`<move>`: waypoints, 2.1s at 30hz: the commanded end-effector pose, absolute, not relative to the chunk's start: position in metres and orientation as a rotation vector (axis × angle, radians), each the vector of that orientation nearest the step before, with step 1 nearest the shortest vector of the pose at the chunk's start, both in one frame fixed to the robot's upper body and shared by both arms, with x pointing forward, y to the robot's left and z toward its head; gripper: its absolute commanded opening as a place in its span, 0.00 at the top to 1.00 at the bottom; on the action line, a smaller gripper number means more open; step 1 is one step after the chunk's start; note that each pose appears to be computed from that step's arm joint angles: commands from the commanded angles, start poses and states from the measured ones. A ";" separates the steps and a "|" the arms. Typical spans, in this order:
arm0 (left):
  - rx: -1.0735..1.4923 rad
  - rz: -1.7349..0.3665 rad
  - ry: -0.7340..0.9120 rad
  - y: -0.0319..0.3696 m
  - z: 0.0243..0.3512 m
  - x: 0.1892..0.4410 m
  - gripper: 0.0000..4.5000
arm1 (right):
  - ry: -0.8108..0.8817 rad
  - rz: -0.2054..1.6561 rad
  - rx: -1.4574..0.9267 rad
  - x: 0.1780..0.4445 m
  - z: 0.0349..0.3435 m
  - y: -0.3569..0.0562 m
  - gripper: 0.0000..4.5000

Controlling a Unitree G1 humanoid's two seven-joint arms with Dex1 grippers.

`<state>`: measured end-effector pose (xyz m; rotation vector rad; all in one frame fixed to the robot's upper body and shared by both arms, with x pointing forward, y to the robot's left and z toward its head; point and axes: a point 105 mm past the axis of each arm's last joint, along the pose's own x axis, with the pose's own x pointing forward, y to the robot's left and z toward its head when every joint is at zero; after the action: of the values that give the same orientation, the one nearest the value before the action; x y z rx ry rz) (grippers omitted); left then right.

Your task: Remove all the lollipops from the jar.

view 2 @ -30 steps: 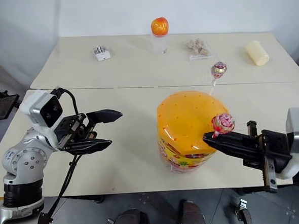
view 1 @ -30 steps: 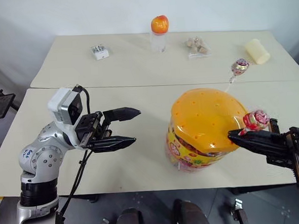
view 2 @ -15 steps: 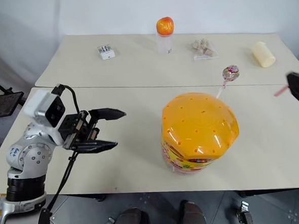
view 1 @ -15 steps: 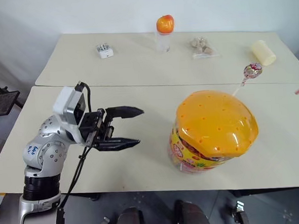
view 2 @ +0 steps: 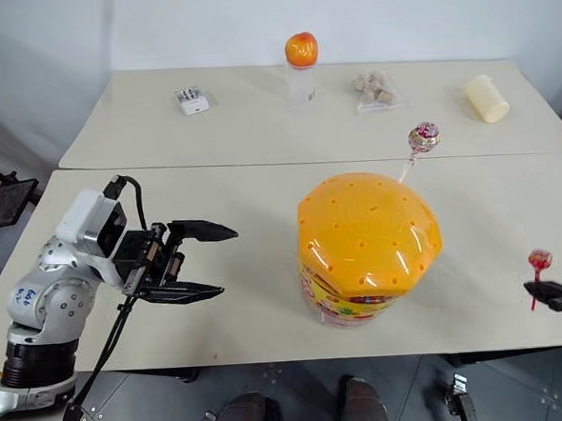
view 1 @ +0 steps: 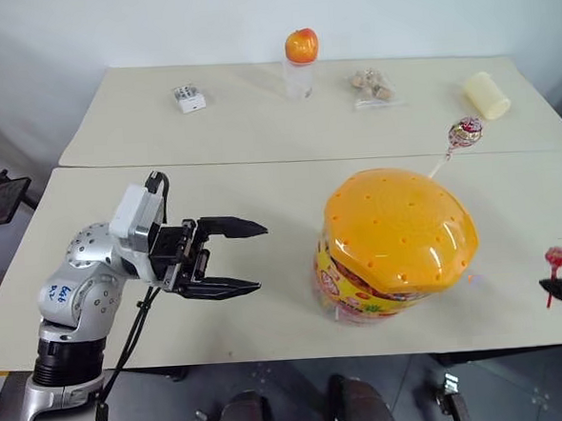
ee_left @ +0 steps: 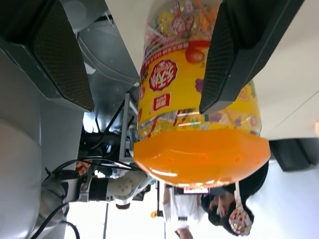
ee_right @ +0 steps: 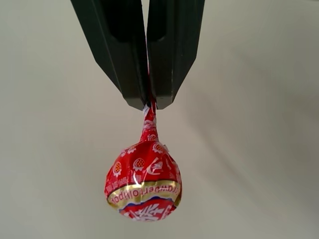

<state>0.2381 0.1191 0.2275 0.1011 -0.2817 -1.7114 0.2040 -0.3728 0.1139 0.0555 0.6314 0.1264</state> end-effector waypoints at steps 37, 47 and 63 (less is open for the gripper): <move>-0.253 -1.371 -0.425 0.138 0.264 0.261 0.21 | -0.336 1.051 0.070 0.214 0.289 -0.202 0.01; -0.253 -1.411 -0.416 0.130 0.262 0.255 0.21 | -0.273 1.200 0.089 0.221 0.291 -0.181 0.01; -0.240 -1.420 -0.437 0.124 0.266 0.250 0.21 | -0.160 1.212 0.087 0.221 0.294 -0.189 0.01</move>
<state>0.2572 0.1255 0.2592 -0.2541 -0.4023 -1.3994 0.2316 -0.1864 0.2867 0.1149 -0.1502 1.1923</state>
